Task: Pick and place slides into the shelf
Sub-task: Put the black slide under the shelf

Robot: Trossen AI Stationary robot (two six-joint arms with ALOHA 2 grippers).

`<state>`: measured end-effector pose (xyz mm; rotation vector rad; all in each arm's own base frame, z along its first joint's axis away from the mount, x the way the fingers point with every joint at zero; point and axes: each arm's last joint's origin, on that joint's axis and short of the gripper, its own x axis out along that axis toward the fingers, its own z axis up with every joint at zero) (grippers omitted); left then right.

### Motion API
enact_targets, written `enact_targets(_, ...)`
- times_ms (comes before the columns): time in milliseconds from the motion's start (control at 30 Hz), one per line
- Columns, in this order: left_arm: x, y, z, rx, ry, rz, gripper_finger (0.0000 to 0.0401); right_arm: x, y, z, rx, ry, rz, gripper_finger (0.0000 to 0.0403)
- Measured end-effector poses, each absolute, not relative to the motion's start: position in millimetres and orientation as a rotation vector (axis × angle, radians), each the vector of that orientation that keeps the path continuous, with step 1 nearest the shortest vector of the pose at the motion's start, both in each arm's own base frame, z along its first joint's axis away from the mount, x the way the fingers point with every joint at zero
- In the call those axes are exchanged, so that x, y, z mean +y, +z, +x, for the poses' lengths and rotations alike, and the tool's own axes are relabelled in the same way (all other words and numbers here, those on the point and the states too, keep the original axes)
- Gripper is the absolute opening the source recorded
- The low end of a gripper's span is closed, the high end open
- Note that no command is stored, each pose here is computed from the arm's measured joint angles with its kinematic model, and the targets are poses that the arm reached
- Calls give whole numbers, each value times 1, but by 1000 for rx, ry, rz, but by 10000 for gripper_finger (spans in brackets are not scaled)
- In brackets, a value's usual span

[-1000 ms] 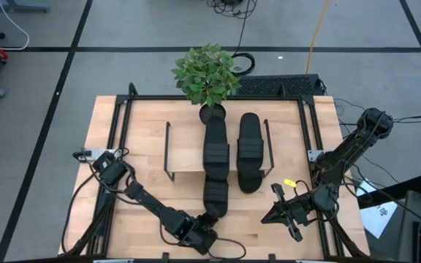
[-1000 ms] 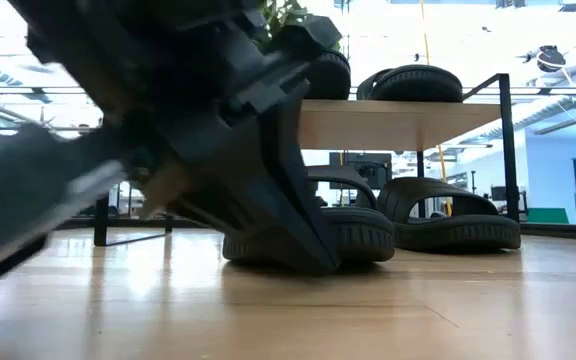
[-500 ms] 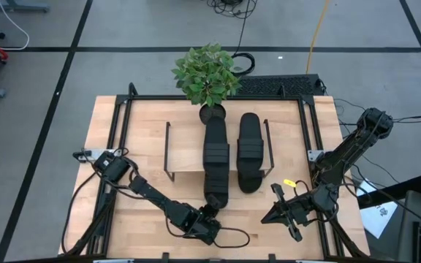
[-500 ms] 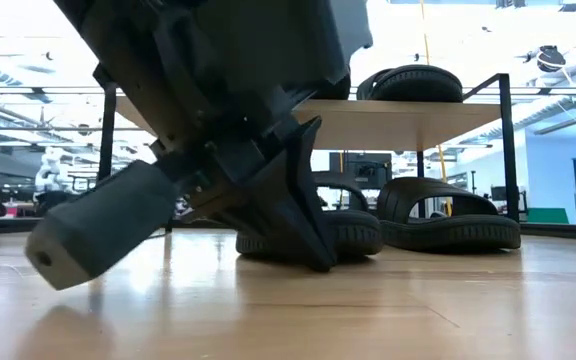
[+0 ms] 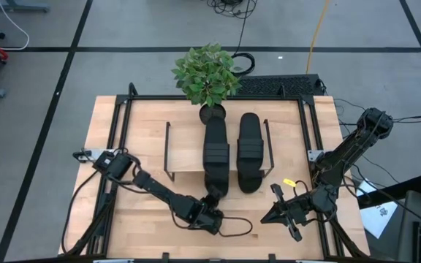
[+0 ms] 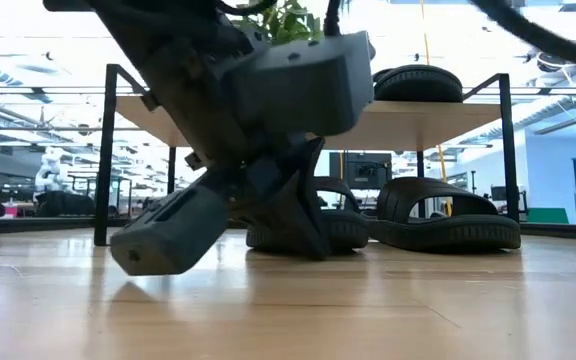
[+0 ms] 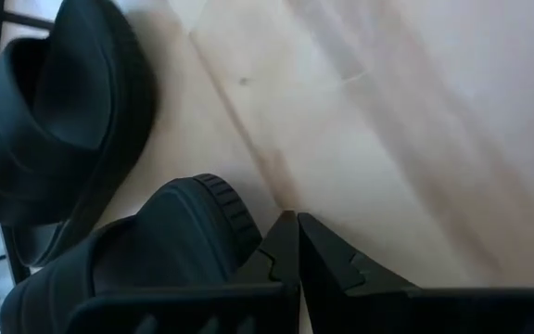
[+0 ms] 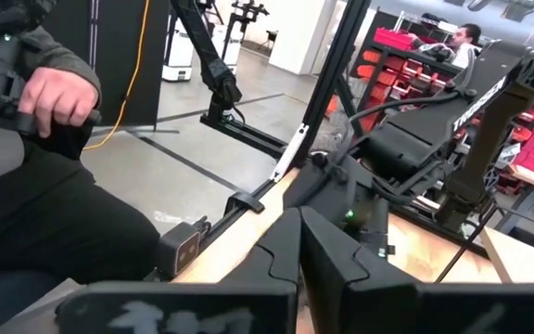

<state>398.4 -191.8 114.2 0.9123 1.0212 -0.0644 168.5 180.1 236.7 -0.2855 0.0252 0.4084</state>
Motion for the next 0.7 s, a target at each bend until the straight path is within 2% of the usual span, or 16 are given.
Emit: enact_targets(700, -178, 114, 403, 1056, -86, 950, 0, 180, 235, 168, 38, 409, -284, 0)
